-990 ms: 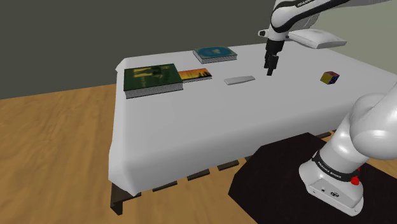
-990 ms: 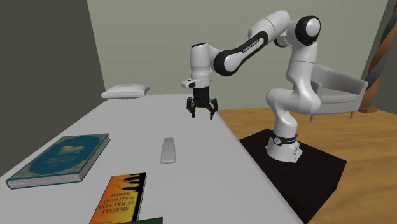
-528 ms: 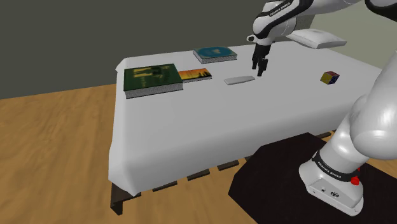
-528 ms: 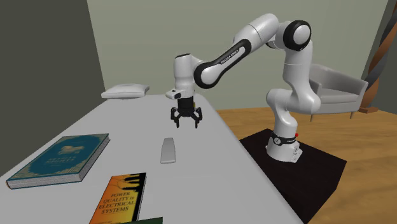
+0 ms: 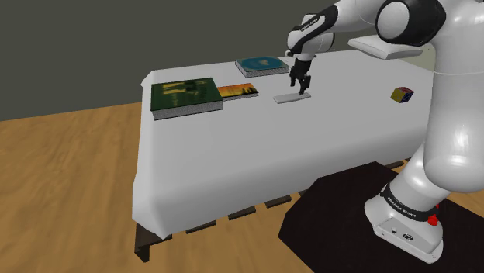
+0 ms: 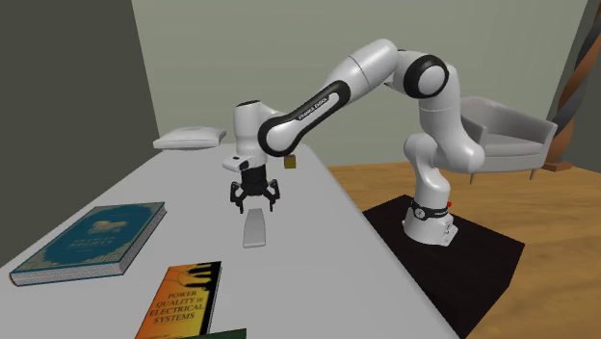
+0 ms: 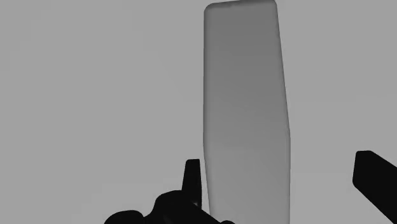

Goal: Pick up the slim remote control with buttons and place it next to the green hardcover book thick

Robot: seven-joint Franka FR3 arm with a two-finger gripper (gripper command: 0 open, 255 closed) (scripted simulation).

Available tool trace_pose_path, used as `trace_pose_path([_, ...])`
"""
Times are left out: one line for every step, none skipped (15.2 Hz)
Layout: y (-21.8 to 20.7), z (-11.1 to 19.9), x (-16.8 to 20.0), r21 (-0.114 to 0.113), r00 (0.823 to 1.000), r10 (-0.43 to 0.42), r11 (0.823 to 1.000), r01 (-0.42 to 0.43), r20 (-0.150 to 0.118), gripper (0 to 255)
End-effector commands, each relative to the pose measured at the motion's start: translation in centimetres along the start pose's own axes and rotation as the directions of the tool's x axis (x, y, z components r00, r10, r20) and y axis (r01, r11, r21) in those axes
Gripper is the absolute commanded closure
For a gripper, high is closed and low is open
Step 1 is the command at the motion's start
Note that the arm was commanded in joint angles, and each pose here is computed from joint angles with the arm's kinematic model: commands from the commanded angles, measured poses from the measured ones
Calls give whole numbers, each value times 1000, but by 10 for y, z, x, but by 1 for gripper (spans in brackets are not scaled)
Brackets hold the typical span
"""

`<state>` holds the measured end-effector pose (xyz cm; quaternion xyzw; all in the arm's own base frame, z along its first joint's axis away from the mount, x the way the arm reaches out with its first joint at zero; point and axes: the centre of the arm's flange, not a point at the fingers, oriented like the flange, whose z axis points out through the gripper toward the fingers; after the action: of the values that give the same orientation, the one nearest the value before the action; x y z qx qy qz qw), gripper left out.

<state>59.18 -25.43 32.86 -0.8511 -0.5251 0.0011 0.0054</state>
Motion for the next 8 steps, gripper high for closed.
trace_pose_path([9,12,4,-2,999,-32,1000,32,-4,0])
trace_pose_path([9,18,4,-2,999,-32,1000,32,-4,0])
trace_pose_path([9,23,4,-2,999,-32,1000,32,-4,0])
trace_pose_path([9,28,4,-2,999,-32,1000,32,-4,0])
trace_pose_path([9,33,5,-2,999,-32,1000,32,-4,0])
trace_pose_path([9,39,5,-2,999,-32,1000,32,-4,0])
trace_pose_path([9,44,5,-2,999,-32,1000,32,-4,0])
trace_pose_path([9,47,5,-2,999,-32,1000,32,-4,0])
